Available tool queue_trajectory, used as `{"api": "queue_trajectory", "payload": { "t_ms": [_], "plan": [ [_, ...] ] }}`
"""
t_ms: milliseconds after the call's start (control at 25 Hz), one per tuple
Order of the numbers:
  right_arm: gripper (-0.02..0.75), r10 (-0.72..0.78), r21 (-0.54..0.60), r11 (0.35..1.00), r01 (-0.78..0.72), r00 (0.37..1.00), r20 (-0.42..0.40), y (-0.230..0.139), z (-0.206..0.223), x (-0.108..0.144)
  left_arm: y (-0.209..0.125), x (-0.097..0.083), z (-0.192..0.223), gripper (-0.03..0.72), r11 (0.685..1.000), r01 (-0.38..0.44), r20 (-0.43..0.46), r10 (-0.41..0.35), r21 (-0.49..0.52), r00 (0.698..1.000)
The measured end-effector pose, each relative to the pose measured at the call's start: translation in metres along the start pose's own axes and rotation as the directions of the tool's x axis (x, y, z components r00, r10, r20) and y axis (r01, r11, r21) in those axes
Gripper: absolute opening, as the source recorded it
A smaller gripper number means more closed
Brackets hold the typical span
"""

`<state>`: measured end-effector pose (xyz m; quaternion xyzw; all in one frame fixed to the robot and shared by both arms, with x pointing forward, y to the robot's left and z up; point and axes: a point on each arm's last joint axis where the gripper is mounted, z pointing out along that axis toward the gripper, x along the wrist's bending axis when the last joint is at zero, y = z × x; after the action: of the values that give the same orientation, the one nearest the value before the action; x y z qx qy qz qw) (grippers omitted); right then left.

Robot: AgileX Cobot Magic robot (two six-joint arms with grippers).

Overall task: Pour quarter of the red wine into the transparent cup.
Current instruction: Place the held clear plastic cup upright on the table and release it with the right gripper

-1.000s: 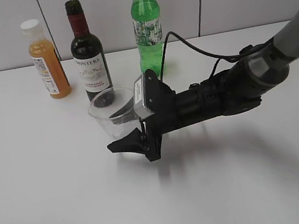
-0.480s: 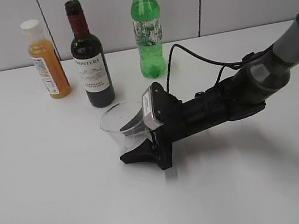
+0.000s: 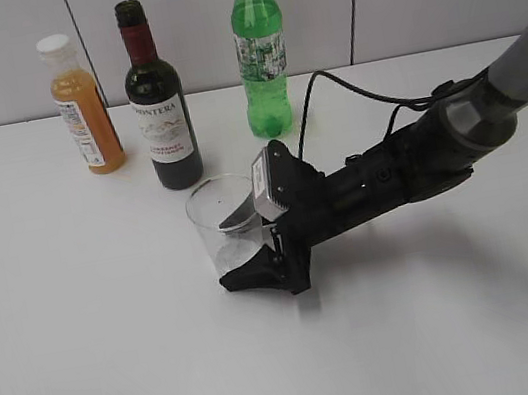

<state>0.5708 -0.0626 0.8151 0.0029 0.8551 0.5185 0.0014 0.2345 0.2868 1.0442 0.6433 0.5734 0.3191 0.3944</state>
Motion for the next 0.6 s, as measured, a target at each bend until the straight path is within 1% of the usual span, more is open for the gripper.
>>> {"api": "queue_trajectory", "payload": {
  "t_ms": [200, 320, 480, 600],
  "plan": [
    [0.653, 0.021, 0.074, 0.997, -0.017, 0.998, -0.053, -0.004, -0.019, -0.003, 0.0, 0.0, 0.0, 0.589, 1.0, 0.0, 0.0, 0.0, 0.0, 1.0],
    [0.653, 0.023, 0.115, 0.993, -0.015, 0.998, -0.066, -0.008, -0.036, -0.008, 0.0, 0.0, 0.0, 0.589, 1.0, 0.0, 0.0, 0.0, 0.0, 1.0],
    [0.645, 0.027, 0.149, 0.989, -0.021, 0.999, -0.039, -0.011, -0.06, -0.018, 0.0, 0.0, 0.0, 0.589, 1.0, 0.0, 0.0, 0.0, 0.0, 1.0],
    [0.643, 0.005, 0.178, 0.984, -0.004, 1.0, -0.001, -0.008, -0.074, -0.025, 0.0, 0.0, 0.0, 0.589, 1.0, 0.0, 0.0, 0.0, 0.0, 1.0]
  ]
}}
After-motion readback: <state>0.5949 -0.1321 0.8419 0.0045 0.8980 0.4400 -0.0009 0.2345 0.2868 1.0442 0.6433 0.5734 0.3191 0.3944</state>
